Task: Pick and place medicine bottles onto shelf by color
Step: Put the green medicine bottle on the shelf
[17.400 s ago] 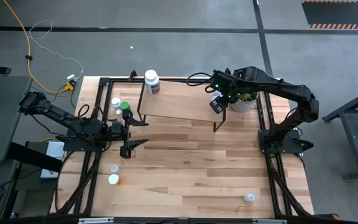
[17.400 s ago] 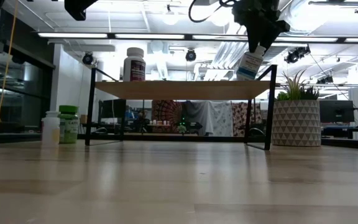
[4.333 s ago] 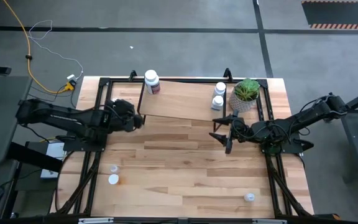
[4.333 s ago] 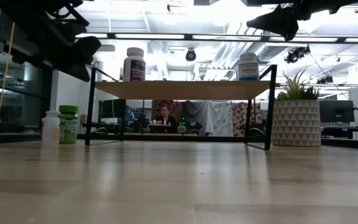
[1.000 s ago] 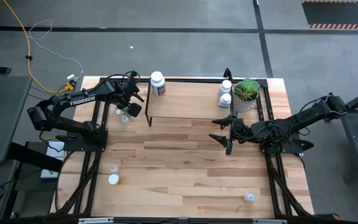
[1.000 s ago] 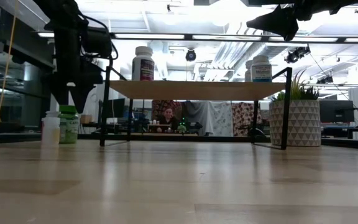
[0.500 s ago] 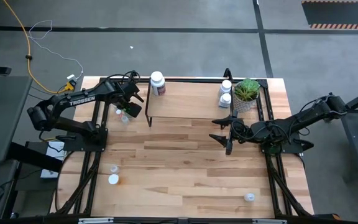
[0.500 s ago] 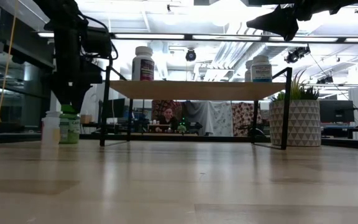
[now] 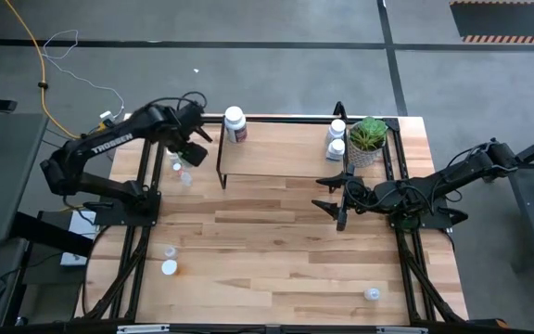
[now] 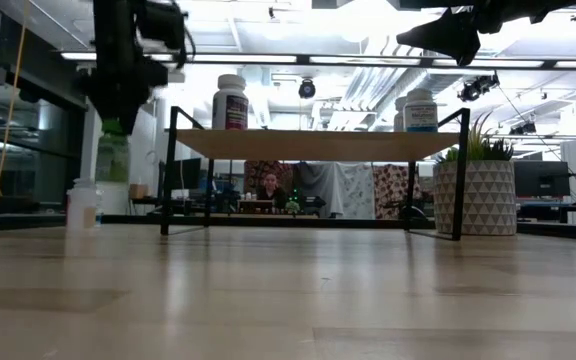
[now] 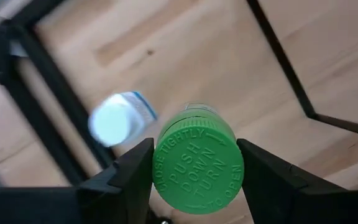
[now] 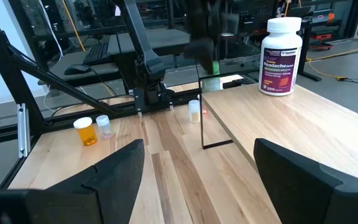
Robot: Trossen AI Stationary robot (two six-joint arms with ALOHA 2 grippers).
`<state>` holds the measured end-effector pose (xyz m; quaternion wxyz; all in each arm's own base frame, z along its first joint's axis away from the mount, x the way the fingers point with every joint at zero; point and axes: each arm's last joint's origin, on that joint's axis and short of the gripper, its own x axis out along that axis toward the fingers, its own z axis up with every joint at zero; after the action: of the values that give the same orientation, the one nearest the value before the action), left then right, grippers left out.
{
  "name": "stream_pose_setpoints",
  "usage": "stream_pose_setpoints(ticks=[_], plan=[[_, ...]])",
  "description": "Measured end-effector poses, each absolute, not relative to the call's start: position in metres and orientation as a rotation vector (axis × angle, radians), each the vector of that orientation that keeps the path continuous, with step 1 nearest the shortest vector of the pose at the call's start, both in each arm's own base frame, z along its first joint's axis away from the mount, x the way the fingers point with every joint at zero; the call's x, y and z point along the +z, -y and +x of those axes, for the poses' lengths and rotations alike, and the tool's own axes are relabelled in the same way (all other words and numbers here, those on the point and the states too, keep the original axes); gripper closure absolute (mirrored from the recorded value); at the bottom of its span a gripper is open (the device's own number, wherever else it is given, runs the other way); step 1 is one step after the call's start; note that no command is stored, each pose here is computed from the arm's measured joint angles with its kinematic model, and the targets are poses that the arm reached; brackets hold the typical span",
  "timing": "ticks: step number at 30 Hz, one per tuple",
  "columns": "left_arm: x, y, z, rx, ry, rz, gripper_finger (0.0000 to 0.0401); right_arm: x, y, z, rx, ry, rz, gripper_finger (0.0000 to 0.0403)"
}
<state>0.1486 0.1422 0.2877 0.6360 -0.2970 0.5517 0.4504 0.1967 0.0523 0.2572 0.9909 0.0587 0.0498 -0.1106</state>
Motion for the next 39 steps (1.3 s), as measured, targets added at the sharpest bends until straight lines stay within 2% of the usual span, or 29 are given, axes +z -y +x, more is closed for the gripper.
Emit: stream_pose_setpoints(ticks=[7,12,17,21,26,32,39], plan=[[0.358,-0.131,0.151,1.097,-1.121,-0.607,0.0209,0.257,-0.052,0.197,-0.222,-0.100,0.118,0.0109],[0.395,-0.116,0.159,1.002,-0.986,-0.567,0.0213,0.257,-0.052,0.197,-0.222,-0.100,0.118,0.0109],[0.415,-0.093,0.169,0.882,-0.920,-0.523,0.0212,0.257,-0.052,0.197,-0.222,-0.100,0.118,0.0109],[0.420,-0.078,0.179,0.819,-0.909,-0.510,0.0212,0.257,-0.052,0.197,-0.222,-0.100,0.118,0.0109],[0.414,-0.073,0.211,0.760,-0.974,-0.494,0.0212,0.257,-0.052,0.197,-0.222,-0.099,0.118,0.0109],[0.402,-0.084,0.262,0.714,-1.103,-0.401,0.0212,0.258,-0.052,0.197,-0.222,-0.093,0.121,0.0109],[0.389,-0.099,0.302,0.719,-1.188,-0.259,0.0208,0.257,-0.052,0.197,-0.222,-0.099,0.118,0.0109]])
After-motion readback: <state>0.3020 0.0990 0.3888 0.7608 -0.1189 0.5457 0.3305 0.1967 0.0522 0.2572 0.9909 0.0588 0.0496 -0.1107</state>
